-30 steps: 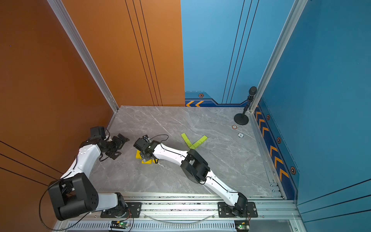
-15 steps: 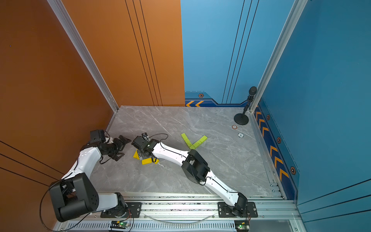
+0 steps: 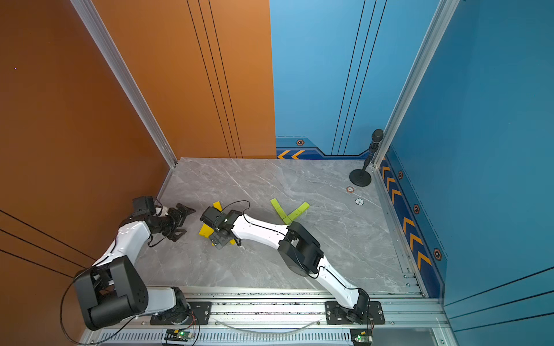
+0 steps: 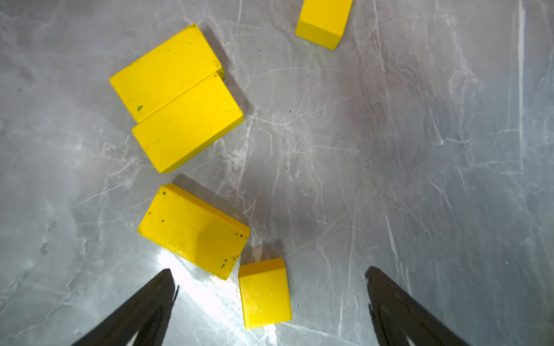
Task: Assemble the letter v with building blocks
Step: Pick up the building block from the center of the board.
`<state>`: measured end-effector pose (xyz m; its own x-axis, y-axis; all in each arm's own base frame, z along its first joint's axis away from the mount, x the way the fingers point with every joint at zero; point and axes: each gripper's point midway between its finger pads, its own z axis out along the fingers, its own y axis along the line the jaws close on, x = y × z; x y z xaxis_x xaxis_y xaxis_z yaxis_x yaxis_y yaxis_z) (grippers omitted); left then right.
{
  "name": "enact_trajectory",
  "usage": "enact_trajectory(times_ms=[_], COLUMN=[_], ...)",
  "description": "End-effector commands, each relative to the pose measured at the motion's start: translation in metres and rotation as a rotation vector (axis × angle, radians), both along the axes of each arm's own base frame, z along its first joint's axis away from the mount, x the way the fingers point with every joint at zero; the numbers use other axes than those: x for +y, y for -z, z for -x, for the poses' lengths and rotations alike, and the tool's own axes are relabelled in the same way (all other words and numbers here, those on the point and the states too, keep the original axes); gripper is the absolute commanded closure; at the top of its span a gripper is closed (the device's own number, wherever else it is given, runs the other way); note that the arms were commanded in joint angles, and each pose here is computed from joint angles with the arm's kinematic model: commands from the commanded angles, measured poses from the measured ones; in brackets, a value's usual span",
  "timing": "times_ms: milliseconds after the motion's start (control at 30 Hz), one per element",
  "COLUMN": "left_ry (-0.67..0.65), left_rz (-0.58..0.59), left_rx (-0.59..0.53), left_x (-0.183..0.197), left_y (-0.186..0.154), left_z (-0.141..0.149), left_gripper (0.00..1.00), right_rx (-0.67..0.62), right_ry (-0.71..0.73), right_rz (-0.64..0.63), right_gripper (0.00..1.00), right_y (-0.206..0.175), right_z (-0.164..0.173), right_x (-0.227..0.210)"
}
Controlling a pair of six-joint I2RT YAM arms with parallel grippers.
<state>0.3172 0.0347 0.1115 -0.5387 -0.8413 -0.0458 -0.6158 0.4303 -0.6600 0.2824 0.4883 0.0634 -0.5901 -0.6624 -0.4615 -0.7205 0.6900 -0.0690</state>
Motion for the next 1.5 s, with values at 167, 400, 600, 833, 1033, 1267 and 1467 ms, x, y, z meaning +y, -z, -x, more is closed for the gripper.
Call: enact_trajectory(times_ms=[167,400,600,833,1033,1267,1467], left_ry=[-0.008,-0.021,-0.019,-0.022,-0.023,-0.025,-0.016], left_rz=[0.044,0.067,0.073,0.074,0.077,0.083,0.095], left_rx=[-0.001,-0.009,-0.008,-0.009,-0.007,-0.010,-0.016], left_x=[-0.004,-0.006,-0.008,-0.006,-0.005,-0.006,-0.010], left_y=[0.004,0.004,0.006,0.006,0.008,0.007,0.006], left_z=[0.006,0.010,0.013,0.015,0.014,0.013,0.013], left_gripper=[0.02,0.02,0.02,0.02,0.02,0.02,0.02], right_rx=[0.027,0.008,0.001,-0.001,-0.004,-0.004,-0.022], right_ry=[-0.189,-0.204,-0.217,-0.225,-0.237,-0.152,-0.054], right_rz=[0.024,0.062,0.078,0.101,0.106,0.056,0.010], right_gripper=[0.00,0.06,0.12,0.26,0.50,0.66,0.78], right_y=[0.015,0.036,0.048,0.054,0.049,0.037,0.016], right_z=[0.030,0.018,0.008,0.002,0.006,0.003,-0.004], right_x=[0.018,0.023,0.027,0.023,0.022,0.026,0.025])
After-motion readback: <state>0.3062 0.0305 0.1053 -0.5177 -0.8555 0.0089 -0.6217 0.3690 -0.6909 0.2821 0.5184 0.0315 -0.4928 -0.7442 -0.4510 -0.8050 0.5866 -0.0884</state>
